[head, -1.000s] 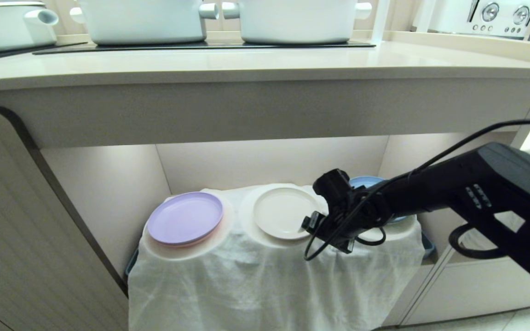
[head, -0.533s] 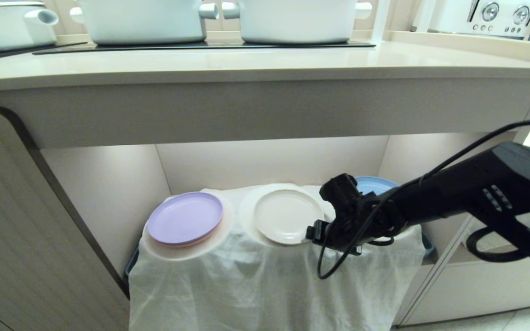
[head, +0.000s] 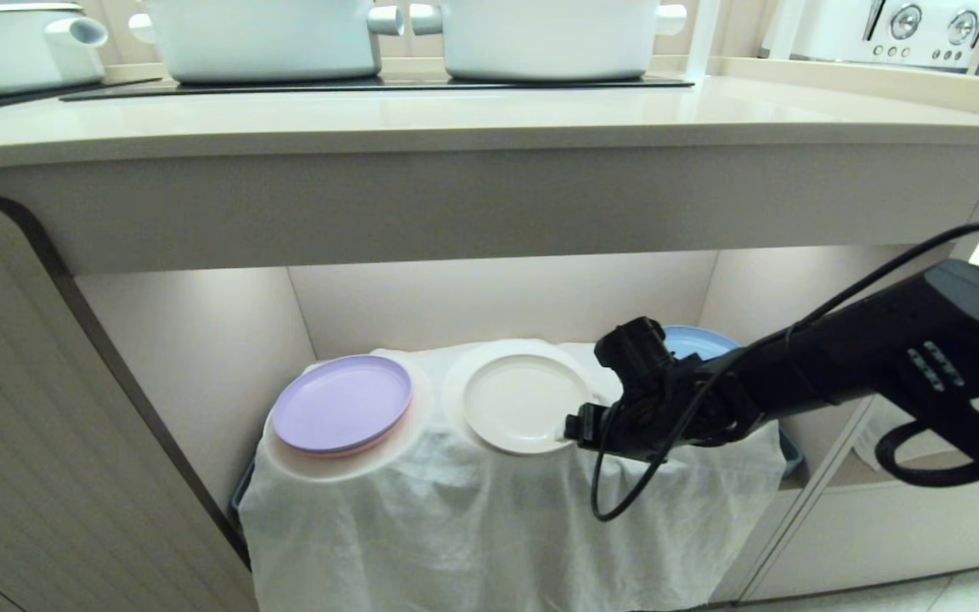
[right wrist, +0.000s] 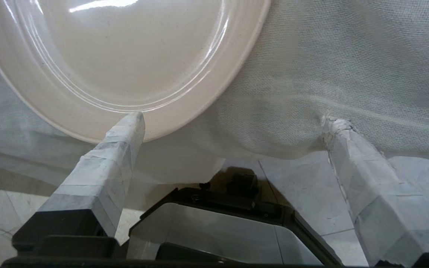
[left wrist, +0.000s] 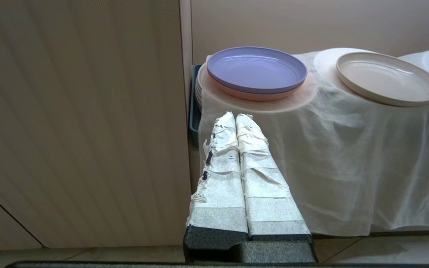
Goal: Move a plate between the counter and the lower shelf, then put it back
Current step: Put the plate in the cupboard
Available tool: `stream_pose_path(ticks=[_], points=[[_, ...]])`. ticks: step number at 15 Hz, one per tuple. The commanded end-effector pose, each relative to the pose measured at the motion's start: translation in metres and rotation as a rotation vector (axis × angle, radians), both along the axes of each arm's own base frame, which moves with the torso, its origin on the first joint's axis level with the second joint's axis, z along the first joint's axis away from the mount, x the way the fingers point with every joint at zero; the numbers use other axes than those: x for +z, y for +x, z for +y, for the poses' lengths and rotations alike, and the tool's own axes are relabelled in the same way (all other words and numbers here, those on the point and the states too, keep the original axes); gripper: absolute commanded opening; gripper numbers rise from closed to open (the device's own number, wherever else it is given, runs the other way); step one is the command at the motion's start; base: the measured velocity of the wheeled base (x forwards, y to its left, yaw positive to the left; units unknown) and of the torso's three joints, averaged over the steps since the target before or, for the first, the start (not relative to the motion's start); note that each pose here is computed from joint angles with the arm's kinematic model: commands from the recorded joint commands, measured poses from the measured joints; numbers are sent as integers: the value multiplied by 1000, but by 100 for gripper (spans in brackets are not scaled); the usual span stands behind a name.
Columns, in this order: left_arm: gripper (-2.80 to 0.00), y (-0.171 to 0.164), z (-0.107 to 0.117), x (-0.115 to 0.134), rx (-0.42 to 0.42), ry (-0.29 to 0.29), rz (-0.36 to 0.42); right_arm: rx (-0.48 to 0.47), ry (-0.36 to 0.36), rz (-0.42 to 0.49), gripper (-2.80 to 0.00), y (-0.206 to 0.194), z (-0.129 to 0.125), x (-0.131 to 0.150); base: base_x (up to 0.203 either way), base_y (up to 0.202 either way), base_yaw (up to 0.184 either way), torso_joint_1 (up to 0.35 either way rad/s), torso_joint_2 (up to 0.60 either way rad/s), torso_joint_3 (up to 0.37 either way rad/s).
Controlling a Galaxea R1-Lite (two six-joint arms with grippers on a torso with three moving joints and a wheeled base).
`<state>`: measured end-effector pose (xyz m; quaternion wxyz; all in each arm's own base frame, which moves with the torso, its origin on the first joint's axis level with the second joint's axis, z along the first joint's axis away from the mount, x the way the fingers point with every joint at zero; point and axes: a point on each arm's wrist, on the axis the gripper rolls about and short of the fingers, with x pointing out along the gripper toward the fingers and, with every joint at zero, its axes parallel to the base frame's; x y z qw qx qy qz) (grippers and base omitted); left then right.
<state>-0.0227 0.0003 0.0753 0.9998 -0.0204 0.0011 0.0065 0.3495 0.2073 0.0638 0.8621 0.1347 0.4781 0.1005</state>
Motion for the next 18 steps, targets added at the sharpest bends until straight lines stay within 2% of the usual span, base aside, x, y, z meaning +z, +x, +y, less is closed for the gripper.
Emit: stream_pose_path(ticks=[1, 7, 18], points=[[-280, 0, 0, 0, 1, -1, 1, -6, 6, -3, 0, 2, 0, -2, 0, 0, 0, 0, 0, 0], [-280, 0, 0, 0, 1, -1, 1, -1, 14, -32, 0, 3, 0, 3, 0, 0, 0, 0, 0, 0], [-280, 0, 0, 0, 1, -1, 1, 2, 37, -59, 0, -14, -9, 27, 0, 0, 0, 0, 0, 0]])
